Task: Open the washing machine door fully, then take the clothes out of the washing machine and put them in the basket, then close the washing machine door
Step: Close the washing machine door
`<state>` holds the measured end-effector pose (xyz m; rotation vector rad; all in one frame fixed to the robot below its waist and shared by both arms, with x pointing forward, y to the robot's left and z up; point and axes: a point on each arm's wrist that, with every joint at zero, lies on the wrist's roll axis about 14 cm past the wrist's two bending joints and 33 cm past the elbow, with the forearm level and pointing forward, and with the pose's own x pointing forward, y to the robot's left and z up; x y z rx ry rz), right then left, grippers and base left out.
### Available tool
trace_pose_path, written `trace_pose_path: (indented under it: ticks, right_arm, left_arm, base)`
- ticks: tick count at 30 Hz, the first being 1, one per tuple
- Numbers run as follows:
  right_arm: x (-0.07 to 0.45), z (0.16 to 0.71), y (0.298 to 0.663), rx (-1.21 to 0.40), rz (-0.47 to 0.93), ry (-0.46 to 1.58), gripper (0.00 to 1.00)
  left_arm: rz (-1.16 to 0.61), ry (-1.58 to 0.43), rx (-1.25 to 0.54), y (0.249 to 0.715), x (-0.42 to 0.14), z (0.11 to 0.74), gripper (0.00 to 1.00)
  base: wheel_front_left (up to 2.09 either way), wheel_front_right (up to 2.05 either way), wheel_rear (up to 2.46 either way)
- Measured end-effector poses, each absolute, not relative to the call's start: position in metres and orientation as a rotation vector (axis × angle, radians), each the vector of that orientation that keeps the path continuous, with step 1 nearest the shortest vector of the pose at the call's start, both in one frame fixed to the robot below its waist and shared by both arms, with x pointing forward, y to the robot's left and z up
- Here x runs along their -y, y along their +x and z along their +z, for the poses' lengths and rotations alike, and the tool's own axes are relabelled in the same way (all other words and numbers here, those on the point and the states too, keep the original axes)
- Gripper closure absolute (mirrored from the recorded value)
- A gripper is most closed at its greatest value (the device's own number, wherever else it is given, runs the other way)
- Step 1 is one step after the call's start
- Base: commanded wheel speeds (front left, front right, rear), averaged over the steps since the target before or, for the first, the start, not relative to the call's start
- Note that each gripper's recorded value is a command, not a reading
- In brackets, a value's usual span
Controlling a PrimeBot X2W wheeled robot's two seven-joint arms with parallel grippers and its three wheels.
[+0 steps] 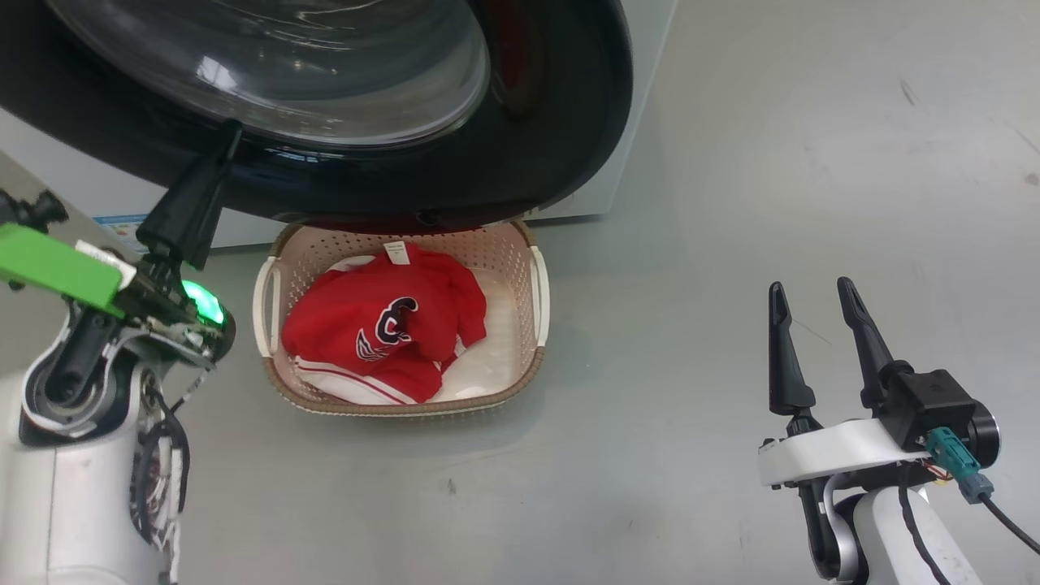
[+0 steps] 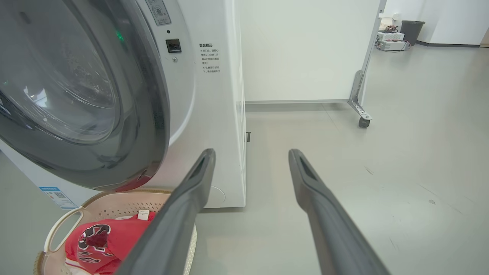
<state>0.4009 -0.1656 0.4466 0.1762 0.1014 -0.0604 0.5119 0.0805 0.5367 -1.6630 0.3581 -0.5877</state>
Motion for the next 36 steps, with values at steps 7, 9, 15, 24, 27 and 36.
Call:
trace_pose_path:
  ticks: [7,9,15,24,27,36]
  right_arm:
    - [0.145,0.447,0.411,-0.099,0.010,0.179,0.00]
    - [0.139,0.447,0.413,-0.096,0.029,0.179,0.00]
    - [0.121,0.451,0.414,-0.089,0.083,0.186,0.00]
    - [0.111,0.462,0.402,-0.073,0.116,0.181,0.00]
    - [0.111,0.463,0.397,-0.071,0.117,0.179,0.00]
    - [0.116,0.473,0.380,-0.049,0.108,0.172,0.00]
  left_arm:
    - [-0.415,-1.693,-0.304,0.469,-0.127,0.512,0.64]
    - [-0.395,-1.696,-0.256,0.461,-0.141,0.518,0.25]
    - [-0.330,-1.678,-0.183,0.431,-0.170,0.523,0.00]
    - [-0.224,-1.518,-0.077,0.395,-0.199,0.536,0.00]
    - [-0.190,-1.438,-0.071,0.388,-0.205,0.536,0.00]
    - [-0.145,-1.036,-0.035,0.362,-0.211,0.550,0.00]
  base:
    - [0.00,0.00,0.00]
    - [0.00,0.00,0.00]
    - [0.00,0.00,0.00]
    - [0.00,0.00,0.00]
    - [0.00,0.00,0.00]
    - [0.00,0.00,0.00]
